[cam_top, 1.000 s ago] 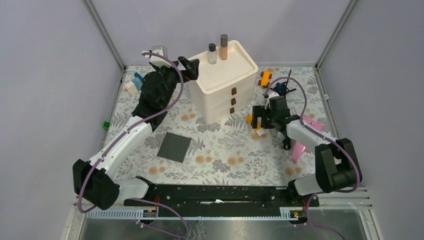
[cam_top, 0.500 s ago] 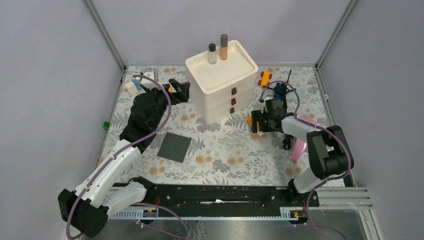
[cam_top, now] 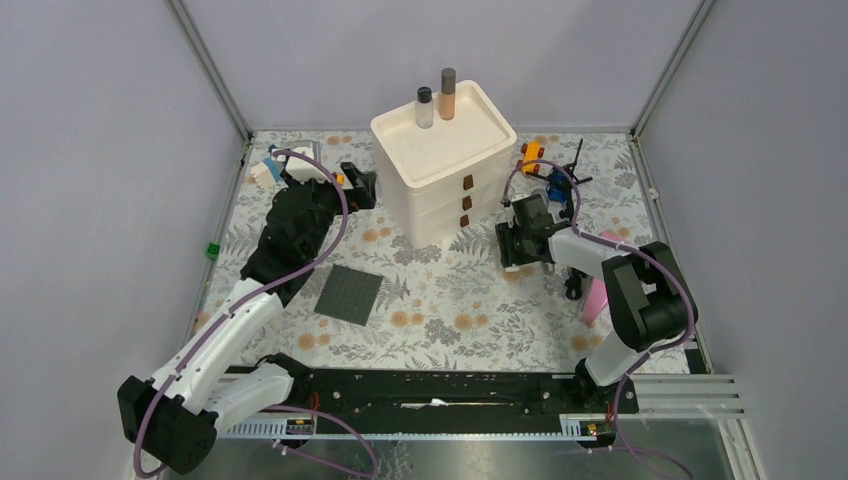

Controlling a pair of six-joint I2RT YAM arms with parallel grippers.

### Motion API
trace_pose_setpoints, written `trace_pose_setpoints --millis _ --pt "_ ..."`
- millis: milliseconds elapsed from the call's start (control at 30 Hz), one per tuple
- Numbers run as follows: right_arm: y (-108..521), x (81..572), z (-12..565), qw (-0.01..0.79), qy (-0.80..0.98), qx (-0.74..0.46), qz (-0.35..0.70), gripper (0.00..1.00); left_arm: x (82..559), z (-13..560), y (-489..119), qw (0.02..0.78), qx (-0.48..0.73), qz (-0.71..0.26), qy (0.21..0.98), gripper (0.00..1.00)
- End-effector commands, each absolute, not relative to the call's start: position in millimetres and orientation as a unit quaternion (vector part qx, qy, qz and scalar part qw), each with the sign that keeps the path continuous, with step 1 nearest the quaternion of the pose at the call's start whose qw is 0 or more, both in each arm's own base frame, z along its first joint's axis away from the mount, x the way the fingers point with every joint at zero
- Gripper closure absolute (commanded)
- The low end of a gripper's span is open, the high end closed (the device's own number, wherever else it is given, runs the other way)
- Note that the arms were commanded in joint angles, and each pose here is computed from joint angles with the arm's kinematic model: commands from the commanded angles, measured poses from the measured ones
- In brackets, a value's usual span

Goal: Organize the makeup
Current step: Pick up the makeup from the center of the board.

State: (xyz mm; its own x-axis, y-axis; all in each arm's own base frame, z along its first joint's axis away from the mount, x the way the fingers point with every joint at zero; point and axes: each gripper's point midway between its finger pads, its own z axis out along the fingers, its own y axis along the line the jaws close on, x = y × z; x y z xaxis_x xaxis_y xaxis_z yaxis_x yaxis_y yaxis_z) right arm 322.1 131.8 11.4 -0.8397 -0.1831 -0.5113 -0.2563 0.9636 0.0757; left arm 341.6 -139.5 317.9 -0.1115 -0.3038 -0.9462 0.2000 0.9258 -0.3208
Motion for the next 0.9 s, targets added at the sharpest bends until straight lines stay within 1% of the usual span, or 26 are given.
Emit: trace_pose_setpoints --millis 0,133,267,300,367,500,600,733,867 --pt "122.8 312.8 0.5 0.229 0.966 -0.111 0.038 0.50 341.4 330.3 -130.0 0.685 -0.044 -0.178 0.706 0.03" --pt "122.6 313.3 2.7 0.232 0.967 -0.102 0.037 0.61 341.3 329.8 -132.5 0.681 -0.044 -0.185 0.707 0.03" --pt "126.9 312.5 10.1 0.240 0.964 -0.098 0.052 0.78 338.8 333.8 -145.2 0.670 -0.027 -0.213 0.710 0.04" --pt "129.3 311.3 13.5 0.243 0.963 -0.098 0.060 0.81 337.5 335.0 -150.6 0.665 -0.017 -0.224 0.712 0.05" --pt "131.6 309.2 22.5 0.257 0.959 -0.097 0.073 0.82 334.0 339.7 -163.0 0.656 0.006 -0.249 0.712 0.07" --pt "150.9 298.8 56.4 0.308 0.933 -0.106 0.150 0.84 319.9 347.5 -191.8 0.625 0.033 -0.330 0.707 0.11" --pt "170.1 283.0 92.7 0.364 0.895 -0.111 0.235 0.86 306.2 356.4 -211.5 0.606 0.041 -0.392 0.691 0.15" --pt "199.7 250.0 157.5 0.437 0.805 -0.142 0.375 0.86 286.4 362.7 -243.0 0.579 0.060 -0.449 0.677 0.20" --pt "206.7 230.8 201.6 0.481 0.748 -0.154 0.431 0.87 264.0 365.0 -283.8 0.551 0.093 -0.482 0.675 0.22"
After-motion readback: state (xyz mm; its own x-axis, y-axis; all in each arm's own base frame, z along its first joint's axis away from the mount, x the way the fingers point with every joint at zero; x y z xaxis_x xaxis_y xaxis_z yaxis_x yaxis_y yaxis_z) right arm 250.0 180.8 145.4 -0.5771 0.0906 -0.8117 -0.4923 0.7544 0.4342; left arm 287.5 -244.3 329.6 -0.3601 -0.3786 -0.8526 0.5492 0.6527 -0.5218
